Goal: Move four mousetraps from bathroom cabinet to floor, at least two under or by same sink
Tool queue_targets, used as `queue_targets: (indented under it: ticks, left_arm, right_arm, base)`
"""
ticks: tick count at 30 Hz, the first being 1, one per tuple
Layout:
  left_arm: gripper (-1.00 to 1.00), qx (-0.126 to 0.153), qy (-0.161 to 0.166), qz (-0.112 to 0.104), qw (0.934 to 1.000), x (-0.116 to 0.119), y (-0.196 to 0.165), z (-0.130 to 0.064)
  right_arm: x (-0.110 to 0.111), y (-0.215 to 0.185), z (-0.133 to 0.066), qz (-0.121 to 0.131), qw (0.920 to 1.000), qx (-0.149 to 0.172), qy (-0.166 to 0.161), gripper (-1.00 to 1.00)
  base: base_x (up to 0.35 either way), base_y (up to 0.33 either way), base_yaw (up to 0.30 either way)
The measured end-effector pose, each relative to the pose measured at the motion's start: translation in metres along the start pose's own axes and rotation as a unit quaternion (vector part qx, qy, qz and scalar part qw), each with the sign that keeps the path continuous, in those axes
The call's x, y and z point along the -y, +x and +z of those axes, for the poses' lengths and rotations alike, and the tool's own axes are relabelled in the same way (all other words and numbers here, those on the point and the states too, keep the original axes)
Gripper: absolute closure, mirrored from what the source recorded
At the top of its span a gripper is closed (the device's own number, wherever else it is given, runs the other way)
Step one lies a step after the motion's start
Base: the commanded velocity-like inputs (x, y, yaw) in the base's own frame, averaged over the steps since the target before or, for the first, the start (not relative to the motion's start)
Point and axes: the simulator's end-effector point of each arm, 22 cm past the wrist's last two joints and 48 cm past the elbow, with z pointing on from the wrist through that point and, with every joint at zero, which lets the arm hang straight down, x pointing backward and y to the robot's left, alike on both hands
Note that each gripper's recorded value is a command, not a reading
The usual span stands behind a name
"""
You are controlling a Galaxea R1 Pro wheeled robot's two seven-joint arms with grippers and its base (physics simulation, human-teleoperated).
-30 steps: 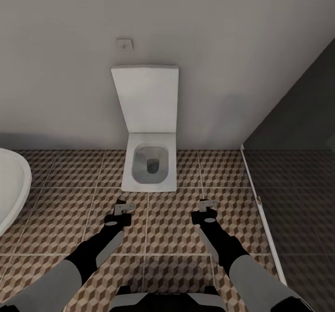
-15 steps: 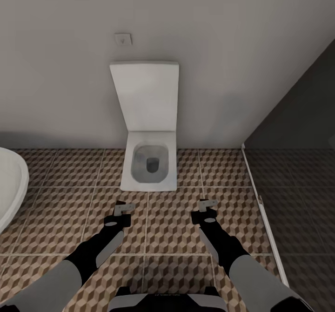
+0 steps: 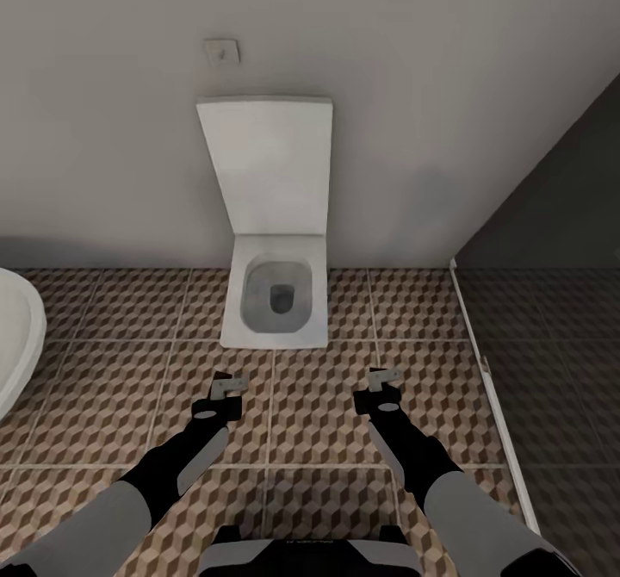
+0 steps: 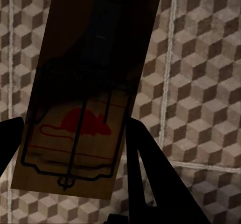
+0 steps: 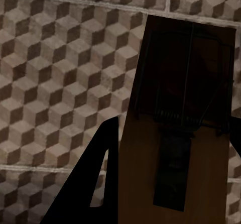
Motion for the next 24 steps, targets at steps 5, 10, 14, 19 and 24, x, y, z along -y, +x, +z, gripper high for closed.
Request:
queue_targets:
  ticks: [5, 10, 14, 19, 24]
  left_arm:
    - [1.0, -0.004, 0.0, 0.001, 1.0, 0.001, 0.006, 0.009]
    - [1.0, -0.007, 0.001, 0.001, 1.0, 0.003, 0.011, 0.017]
    - [1.0, -0.01, 0.001, 0.001, 0.9999, 0.004, 0.016, 0.025]
    - [1.0, -0.014, 0.001, 0.002, 0.9999, 0.006, 0.022, 0.034]
    - [1.0, -0.018, 0.001, 0.003, 0.9998, 0.007, 0.028, 0.043]
  right_arm:
    - [-0.003, -0.007, 0.006, 0.003, 0.9999, 0.01, -0.003, 1.0]
    - [-0.005, -0.008, 0.014, 0.004, 0.9999, 0.012, -0.004, 1.0]
    - [-0.006, -0.004, 0.021, 0.004, 0.9999, 0.01, -0.005, 1.0]
    - [-0.007, 0.002, 0.03, 0.004, 1.0, 0.007, -0.005, 1.0]
    - [-0.008, 0.009, 0.04, 0.004, 1.0, 0.003, -0.006, 1.0]
  base:
    - [0.0, 0.0, 0.0]
    - [0.0, 0.0, 0.0]
    - [0.0, 0.0, 0.0]
    - [0.0, 0.0, 0.0]
    - [0.0, 0.0, 0.0]
